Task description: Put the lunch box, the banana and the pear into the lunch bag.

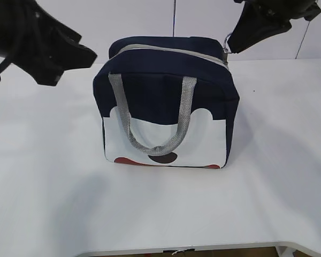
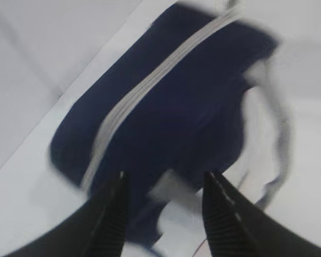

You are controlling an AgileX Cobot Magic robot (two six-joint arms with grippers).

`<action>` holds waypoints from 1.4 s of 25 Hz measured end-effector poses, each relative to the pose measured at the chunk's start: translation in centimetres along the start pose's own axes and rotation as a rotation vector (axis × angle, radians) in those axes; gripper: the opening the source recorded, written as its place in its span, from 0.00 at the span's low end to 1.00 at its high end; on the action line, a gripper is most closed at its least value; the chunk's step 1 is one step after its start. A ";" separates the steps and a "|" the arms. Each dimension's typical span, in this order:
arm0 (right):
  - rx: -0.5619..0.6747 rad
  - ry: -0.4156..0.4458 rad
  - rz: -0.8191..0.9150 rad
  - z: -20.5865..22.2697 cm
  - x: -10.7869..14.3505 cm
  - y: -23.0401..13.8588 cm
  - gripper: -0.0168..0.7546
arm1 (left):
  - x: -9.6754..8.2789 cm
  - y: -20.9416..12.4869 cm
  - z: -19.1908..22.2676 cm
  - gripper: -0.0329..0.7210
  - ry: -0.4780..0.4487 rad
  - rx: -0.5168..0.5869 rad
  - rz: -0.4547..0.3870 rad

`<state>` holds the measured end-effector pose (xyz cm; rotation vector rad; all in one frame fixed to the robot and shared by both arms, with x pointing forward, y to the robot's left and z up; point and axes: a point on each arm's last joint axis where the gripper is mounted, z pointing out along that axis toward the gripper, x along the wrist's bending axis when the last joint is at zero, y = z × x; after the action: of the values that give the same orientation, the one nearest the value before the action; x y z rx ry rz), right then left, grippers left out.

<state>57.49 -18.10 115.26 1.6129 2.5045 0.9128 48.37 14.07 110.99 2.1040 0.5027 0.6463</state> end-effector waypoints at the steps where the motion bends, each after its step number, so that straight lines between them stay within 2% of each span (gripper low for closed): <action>1: 0.000 0.000 0.000 0.0 0.0 0.0 0.05 | -0.3 0.5 -0.1 0.48 -0.034 -0.024 0.026; 5: 0.002 0.000 0.000 0.0 0.0 0.0 0.05 | -1.1 1.9 -0.2 0.48 -0.144 -0.105 0.140; 9: 0.002 0.000 0.000 0.0 0.0 0.0 0.05 | -1.8 1.3 1.5 0.48 -0.247 -0.086 0.311; 14: 0.002 0.000 0.000 0.0 0.0 0.0 0.05 | -2.6 1.7 3.7 0.49 -0.282 -0.095 0.460; 20: 0.000 0.007 0.002 0.0 0.1 0.0 0.05 | -3.5 1.9 7.3 0.55 -0.257 -0.071 0.587; 30: -0.001 0.011 0.004 0.0 0.1 0.0 0.05 | -2.8 1.1 9.7 0.54 -0.145 -0.035 0.597; 32: -0.001 0.011 0.004 0.0 0.1 0.0 0.05 | -2.7 1.0 9.8 0.49 -0.136 -0.032 0.596; 35: -0.007 0.011 0.001 -0.3 0.2 0.0 0.05 | -2.6 1.0 9.8 0.34 -0.128 -0.033 0.596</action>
<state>57.29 -18.05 115.53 1.6122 2.5047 0.9313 52.40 5.97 106.25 2.2493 -0.2231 0.8317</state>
